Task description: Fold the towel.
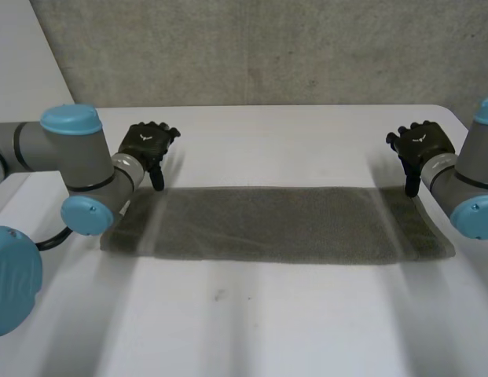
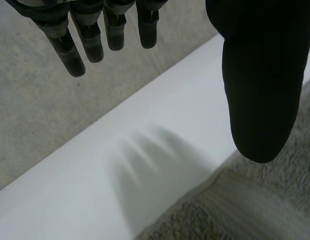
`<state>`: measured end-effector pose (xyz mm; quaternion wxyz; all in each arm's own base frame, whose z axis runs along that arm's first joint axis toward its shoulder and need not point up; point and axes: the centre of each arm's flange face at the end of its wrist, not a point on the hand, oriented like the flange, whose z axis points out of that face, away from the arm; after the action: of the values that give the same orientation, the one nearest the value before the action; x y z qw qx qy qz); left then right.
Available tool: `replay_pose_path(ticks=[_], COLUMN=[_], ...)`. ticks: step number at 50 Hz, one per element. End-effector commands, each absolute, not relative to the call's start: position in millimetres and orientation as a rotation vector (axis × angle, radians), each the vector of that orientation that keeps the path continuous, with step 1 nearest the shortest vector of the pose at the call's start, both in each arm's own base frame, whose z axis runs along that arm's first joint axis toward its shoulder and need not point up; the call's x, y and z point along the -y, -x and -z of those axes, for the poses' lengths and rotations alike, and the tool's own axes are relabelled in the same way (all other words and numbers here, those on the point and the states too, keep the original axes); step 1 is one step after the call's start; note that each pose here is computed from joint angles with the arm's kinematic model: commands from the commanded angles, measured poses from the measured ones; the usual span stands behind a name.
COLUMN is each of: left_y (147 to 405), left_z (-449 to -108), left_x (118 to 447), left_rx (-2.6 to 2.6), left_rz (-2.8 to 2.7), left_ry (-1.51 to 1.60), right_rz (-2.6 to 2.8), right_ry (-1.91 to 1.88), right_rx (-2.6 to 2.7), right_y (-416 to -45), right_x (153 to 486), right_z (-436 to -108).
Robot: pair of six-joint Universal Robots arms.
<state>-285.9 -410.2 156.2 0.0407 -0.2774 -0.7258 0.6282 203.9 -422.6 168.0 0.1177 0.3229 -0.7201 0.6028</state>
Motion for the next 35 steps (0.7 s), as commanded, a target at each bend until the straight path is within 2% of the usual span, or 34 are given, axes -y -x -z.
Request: replay_pose_path(ticks=[1,9,11,16,19,24,35], left_y=[277.6,256.3,251.7,238.8,236.8,229.9,224.3], left_z=[-183.1,-195.6,-196.5,-192.9,-190.8,-177.7,-173.0], left_x=[388.8,335.8,325.5,291.7,285.3,268.1,264.9], left_rx=[2.229,2.295,2.303,2.302,2.3,2.306,2.297], left_rz=[-1.891,-1.79,-1.784,-1.79,-1.794,-1.792,-1.785], left_ry=[0.753,0.705,0.702,0.693,0.692,0.686,0.586], right_rz=[-1.805,-1.711,-1.659,-1.575,-1.563,-1.587,-1.662], right_ry=[-0.907,-0.932,-0.936,-0.951,-0.972,-0.958,-0.898], right_rx=[2.133,2.216,2.263,2.377,2.435,2.447,2.379], right_y=[-200.7,-190.9,-183.1,-166.1,-160.4,-155.2,-141.5], right_x=[401.9,350.8,332.4,311.1,301.9,299.4,311.1], right_z=[-194.0,-198.9,-191.7,-170.4,-157.8,-147.8,-127.9])
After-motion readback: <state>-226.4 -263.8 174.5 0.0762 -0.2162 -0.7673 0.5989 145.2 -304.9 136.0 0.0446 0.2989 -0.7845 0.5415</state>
